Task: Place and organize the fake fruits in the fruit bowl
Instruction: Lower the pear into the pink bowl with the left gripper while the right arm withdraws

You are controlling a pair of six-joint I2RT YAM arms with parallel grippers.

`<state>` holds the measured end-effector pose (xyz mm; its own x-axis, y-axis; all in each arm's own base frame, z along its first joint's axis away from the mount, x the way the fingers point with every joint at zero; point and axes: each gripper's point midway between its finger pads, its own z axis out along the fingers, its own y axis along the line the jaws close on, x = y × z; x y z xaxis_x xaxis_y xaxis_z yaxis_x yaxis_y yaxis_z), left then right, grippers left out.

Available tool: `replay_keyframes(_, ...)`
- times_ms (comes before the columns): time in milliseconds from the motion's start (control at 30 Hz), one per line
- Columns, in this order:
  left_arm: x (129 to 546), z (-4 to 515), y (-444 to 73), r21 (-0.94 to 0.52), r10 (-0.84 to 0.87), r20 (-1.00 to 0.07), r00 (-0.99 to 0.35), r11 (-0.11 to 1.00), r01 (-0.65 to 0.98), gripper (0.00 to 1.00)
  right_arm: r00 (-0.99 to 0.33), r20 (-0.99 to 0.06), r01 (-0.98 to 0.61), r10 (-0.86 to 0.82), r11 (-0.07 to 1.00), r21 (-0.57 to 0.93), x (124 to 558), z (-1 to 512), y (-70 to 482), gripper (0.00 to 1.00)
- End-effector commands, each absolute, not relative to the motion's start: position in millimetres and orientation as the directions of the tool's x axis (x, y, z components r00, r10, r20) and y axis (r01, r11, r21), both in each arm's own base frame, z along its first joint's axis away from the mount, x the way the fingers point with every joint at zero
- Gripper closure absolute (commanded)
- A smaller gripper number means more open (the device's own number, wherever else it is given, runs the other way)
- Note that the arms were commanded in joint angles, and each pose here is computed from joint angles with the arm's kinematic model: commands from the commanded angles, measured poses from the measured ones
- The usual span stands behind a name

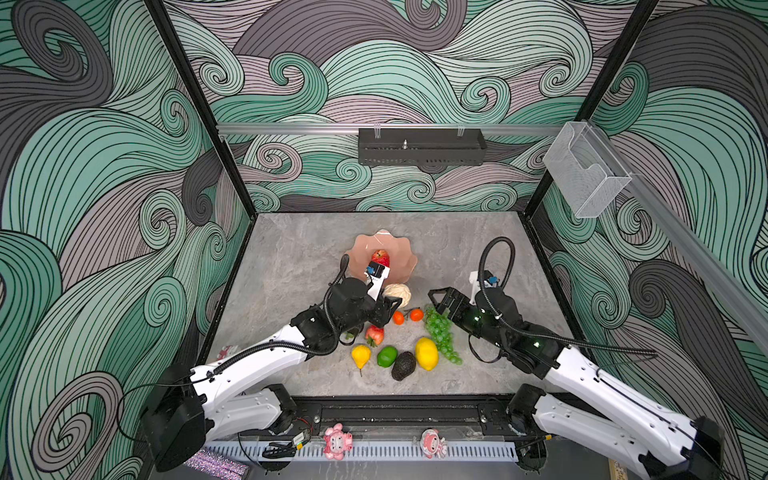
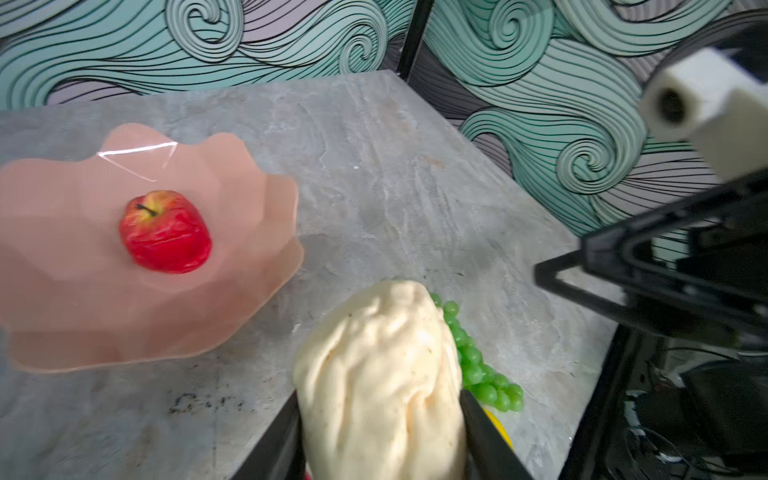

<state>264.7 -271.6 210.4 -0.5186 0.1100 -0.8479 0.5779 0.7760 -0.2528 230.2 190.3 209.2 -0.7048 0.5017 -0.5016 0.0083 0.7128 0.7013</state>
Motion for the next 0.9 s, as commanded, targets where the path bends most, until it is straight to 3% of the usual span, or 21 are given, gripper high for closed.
replay_keyframes(0,290,202,-239,-0.15,0.16,-0.785,-0.598,0.888,0.435,0.56,-0.697,-0.611,0.012,0.376,0.857,0.515,220,183,154,0.02)
replay_keyframes(167,334,194,-217,-0.141,0.123,-0.69,-0.713,0.944,0.3,0.56,-0.709,-0.637,-0.021,0.303,0.894,0.448,208,175,141,0.02)
replay_keyframes(367,374,171,-223,-0.124,0.148,-0.561,-0.814,0.958,0.26,0.56,-0.719,-0.629,-0.033,0.296,0.889,0.456,199,165,137,0.02)
replay_keyframes(633,392,130,-249,-0.143,0.21,-0.326,-0.922,0.953,0.267,0.58,-0.732,-0.619,-0.039,0.285,0.89,0.455,194,157,136,0.02)
replay_keyframes(867,403,106,-261,-0.161,0.205,-0.267,-0.942,0.954,0.253,0.57,-0.74,-0.608,-0.031,0.286,0.889,0.457,191,149,134,0.02)
